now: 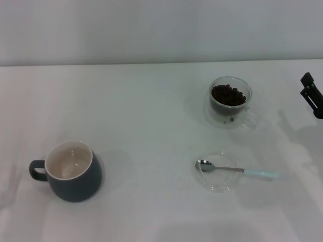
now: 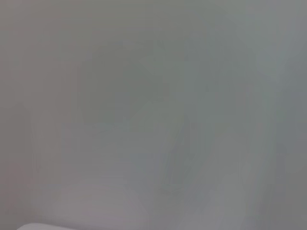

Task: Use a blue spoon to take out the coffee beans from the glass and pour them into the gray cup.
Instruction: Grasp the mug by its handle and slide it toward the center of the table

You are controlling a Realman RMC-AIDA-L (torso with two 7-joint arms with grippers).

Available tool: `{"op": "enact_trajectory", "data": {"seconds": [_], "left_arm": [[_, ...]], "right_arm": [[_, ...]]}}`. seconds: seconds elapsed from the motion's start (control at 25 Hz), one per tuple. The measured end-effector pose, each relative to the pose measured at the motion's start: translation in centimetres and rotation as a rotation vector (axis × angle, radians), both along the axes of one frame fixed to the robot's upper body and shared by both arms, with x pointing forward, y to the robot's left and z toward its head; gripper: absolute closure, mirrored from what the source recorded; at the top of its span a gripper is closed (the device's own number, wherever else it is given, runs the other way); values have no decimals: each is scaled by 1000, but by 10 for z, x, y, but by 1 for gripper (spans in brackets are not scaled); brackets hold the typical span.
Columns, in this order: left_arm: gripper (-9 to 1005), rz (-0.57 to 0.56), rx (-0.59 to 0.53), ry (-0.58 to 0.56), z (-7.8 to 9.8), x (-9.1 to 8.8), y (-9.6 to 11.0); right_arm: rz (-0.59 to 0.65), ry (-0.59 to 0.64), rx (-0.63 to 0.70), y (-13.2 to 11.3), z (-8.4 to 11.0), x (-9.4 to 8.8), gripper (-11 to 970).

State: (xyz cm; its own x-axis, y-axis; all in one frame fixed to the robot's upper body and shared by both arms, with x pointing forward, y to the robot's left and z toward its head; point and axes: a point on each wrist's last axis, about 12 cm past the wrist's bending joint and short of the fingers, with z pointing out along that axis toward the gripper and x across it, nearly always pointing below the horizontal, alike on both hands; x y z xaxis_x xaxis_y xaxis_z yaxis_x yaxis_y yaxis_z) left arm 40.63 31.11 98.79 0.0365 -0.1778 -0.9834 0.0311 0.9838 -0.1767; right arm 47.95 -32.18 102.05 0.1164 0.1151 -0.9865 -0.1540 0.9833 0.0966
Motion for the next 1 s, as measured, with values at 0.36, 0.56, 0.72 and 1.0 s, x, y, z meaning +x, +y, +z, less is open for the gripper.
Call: {"op": "enact_trajectory", "data": {"seconds": [0.36, 0.56, 0.72, 1.0], "left_arm": [[208, -93, 118, 31, -4, -27, 16], [209, -192, 171, 49, -5, -27, 12], [210, -260, 208, 54, -6, -22, 7], [211, -297, 252, 68, -7, -12, 6]], "right_arm": [[3, -7, -4, 0, 1, 2, 104], [25, -4, -7, 4, 1, 3, 105], [29, 1, -7, 4, 1, 3, 105], [28, 10, -4, 5, -1, 1, 106]]}}
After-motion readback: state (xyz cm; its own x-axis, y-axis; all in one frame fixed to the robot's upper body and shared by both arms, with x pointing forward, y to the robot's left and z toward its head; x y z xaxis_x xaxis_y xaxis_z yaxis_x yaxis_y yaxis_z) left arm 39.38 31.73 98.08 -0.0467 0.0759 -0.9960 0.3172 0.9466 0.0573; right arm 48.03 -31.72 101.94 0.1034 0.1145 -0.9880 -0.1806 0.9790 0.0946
